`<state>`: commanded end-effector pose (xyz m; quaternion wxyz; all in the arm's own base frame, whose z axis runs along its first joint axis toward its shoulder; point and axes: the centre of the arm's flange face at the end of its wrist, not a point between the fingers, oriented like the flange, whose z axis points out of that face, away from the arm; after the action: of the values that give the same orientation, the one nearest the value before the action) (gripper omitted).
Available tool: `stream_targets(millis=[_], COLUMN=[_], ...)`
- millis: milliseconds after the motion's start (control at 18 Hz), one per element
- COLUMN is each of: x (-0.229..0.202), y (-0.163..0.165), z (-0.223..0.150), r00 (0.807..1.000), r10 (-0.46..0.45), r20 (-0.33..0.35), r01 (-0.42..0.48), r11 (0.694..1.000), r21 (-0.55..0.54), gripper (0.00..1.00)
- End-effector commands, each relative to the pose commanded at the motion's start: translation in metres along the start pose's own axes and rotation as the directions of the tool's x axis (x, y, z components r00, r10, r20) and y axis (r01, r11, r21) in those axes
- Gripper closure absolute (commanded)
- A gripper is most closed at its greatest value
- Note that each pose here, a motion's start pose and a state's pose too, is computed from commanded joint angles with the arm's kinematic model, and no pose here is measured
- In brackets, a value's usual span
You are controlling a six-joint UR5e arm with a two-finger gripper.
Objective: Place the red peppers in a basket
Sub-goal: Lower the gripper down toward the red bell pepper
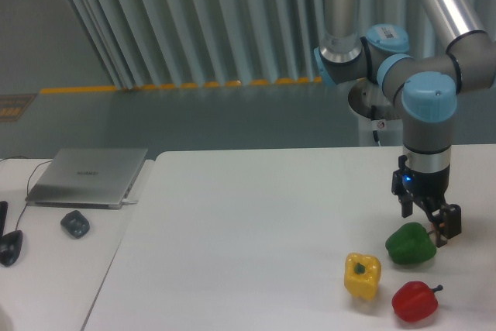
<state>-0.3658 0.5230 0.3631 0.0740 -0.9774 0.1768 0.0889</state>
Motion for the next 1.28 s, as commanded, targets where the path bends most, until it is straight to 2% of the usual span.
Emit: stream_targets(millis=[167,222,778,1056,1278], x=[-0.008,-0.013,-0.007,-0.011,-0.014], y=[-0.006,-0.008,-0.061,-0.061,-0.071], z=[-0.007,-0.007,0.021,0.042,0.046], r00=[0.992,0.992,0.996,0.997,0.994], r10=[-0.118,-0.125,-0.007,-0.005,0.014], r20=[0.031,0.037,0.084,0.08,0.109], r01=[0.118,0.124,0.014,0.013,0.001], r11=[0.993,0.992,0.997,0.995,0.991], r21=[0.015,0.019,-0.078,-0.097,-0.134], gripper=[0.0,0.0,0.0,0.0,0.0])
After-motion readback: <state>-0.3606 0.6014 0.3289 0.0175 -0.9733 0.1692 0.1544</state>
